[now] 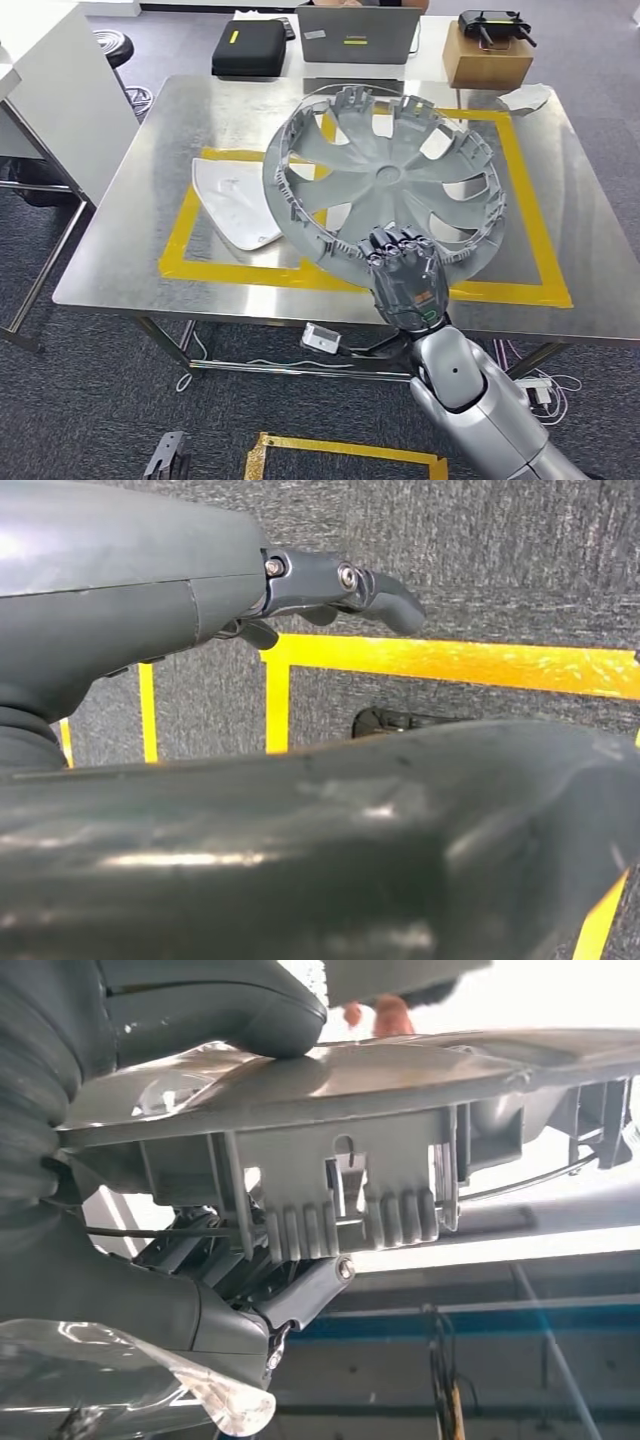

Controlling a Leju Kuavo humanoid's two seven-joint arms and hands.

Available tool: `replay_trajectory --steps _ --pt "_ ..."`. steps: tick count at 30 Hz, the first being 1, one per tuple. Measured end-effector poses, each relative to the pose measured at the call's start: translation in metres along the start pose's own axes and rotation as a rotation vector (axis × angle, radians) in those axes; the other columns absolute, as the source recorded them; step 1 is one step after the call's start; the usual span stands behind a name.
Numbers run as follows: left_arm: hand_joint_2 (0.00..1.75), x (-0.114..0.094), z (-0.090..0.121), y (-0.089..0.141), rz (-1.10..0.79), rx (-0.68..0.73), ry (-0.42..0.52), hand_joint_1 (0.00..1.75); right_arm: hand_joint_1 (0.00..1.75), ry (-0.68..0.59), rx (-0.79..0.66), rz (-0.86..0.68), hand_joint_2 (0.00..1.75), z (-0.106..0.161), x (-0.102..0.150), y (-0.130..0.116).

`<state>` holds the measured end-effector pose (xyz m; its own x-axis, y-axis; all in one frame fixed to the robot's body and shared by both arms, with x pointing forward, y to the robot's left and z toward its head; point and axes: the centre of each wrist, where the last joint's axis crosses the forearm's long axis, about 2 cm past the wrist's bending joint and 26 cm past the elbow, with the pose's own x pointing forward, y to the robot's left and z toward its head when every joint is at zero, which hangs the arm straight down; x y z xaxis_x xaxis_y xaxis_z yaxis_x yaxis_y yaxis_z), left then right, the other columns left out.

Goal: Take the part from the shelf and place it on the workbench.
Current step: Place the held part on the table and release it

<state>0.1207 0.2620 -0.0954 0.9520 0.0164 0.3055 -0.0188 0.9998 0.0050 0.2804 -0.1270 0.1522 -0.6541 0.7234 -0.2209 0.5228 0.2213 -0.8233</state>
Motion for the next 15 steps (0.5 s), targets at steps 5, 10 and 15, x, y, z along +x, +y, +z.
replay_trajectory --steps 5,10,15 --pt "0.0 -0.002 0.0 0.001 0.0 0.0 0.002 0.0 1.75 0.05 0.073 0.01 1.75 0.001 -0.012 0.008" --pt "0.0 -0.002 0.0 0.001 -0.006 -0.003 0.003 0.0 1.75 0.107 0.123 0.029 1.75 0.002 -0.03 0.013" --pt "0.0 -0.002 0.0 0.001 -0.014 -0.003 0.004 0.0 1.75 0.182 0.174 0.056 1.75 0.01 -0.059 0.017"
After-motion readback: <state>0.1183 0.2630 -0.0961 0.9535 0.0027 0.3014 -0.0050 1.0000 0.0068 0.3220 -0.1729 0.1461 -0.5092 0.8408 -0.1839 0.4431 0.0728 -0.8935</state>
